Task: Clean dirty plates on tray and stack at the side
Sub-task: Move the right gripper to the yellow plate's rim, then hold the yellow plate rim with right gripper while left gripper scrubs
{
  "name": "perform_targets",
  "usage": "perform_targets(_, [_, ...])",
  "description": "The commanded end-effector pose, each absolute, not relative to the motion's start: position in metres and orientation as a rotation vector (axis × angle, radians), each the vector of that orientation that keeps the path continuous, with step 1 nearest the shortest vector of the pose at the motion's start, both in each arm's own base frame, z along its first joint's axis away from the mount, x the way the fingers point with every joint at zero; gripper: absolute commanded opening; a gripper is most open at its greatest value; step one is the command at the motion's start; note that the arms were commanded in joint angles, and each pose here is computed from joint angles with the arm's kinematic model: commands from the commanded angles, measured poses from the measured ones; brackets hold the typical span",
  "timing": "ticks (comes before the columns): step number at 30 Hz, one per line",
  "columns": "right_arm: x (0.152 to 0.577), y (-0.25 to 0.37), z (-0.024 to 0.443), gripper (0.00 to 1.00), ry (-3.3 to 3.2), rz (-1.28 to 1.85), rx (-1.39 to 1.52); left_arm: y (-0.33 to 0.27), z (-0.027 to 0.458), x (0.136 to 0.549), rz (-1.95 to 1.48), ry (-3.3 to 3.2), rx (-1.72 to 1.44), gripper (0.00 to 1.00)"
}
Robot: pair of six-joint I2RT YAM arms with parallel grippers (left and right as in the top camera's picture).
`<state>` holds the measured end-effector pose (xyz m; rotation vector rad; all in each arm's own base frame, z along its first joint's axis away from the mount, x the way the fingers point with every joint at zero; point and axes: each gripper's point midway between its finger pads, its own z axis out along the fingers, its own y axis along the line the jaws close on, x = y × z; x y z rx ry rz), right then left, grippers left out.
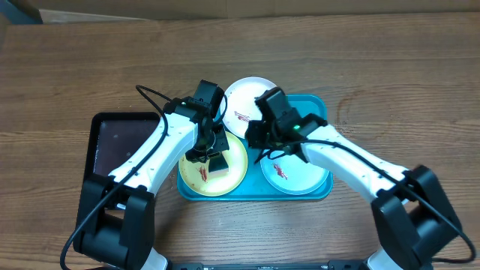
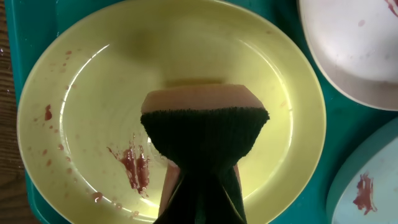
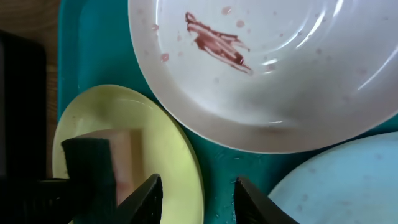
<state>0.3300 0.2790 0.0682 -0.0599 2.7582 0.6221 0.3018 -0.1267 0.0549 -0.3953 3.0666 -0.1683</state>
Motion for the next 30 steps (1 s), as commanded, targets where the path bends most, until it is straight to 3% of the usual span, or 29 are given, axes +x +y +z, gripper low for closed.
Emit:
perform_targets(1, [0.322, 0.29, 0.062, 0.39, 2.763, 0.588, -0.093, -0.127, 0.056, 0.302, -0.172, 3.063, -0.386, 0.04])
perform_targets(9, [0.322, 0.28, 0.056, 0.39, 2.759, 0.448, -0.088, -0.127, 0.056, 0.301, -0.169, 3.066, -0.386, 0.04])
perform_targets(30, [0.321, 0.284, 0.015, 0.37, 2.812, 0.443, -0.096, -0.127, 0.056, 0.3, -0.168, 3.07, -0.387, 0.04])
